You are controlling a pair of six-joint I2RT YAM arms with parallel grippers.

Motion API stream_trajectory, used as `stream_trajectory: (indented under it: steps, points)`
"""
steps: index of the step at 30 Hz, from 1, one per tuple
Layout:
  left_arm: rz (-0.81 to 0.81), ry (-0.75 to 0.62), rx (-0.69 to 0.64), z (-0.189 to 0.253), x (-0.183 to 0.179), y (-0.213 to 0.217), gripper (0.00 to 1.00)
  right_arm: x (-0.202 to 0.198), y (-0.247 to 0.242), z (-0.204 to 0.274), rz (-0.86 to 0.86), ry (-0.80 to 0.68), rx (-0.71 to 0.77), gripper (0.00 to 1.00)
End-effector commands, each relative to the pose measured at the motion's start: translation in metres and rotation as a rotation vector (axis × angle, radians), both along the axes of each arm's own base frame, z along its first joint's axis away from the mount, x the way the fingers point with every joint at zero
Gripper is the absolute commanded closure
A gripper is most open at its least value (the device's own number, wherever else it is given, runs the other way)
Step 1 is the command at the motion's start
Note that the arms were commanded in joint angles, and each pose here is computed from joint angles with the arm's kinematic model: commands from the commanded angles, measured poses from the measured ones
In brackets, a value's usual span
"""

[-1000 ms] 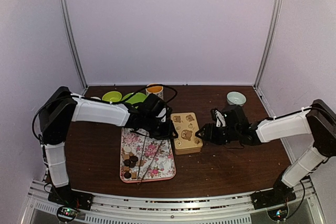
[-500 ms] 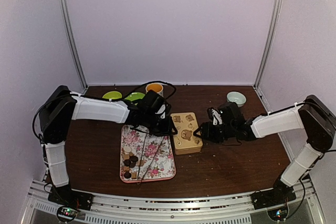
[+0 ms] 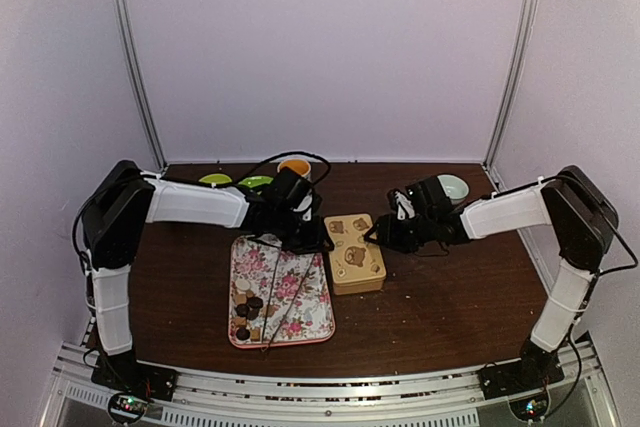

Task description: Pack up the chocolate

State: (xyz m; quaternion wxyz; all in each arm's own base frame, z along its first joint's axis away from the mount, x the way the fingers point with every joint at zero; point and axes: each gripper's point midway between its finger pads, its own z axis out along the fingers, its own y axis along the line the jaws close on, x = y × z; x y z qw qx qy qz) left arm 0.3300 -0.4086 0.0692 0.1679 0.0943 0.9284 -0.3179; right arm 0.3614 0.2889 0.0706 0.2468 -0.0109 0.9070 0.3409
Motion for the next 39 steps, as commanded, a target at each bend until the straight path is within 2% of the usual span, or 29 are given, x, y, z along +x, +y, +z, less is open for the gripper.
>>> stream_trajectory:
  steps: [1,12,18,20,24,30,39]
  points:
    - [0.002,-0.012,-0.009,-0.002,0.017,-0.001,0.73,0.013,0.003,-0.002,0.018,0.003,-0.006,0.52]
    - [0.009,-0.005,-0.011,-0.008,0.036,-0.002,0.73,0.038,0.006,-0.01,0.01,0.017,0.01,0.55]
    - [0.003,0.01,-0.016,-0.013,0.042,-0.002,0.74,0.048,0.01,-0.013,0.033,0.013,0.03,0.52]
    - [0.005,0.009,-0.011,-0.014,0.043,0.0,0.74,0.053,0.007,-0.009,0.03,-0.006,0.039,0.48]
    - [0.0,0.01,-0.002,-0.016,0.042,0.002,0.74,0.068,-0.001,0.005,0.033,-0.075,0.053,0.28]
    - [-0.009,0.008,0.006,-0.014,0.043,0.002,0.74,0.085,0.016,0.029,0.144,-0.142,0.098,0.2]
    - [-0.023,0.006,0.008,-0.011,0.043,0.0,0.74,0.1,0.043,0.022,0.319,-0.105,0.107,0.16]
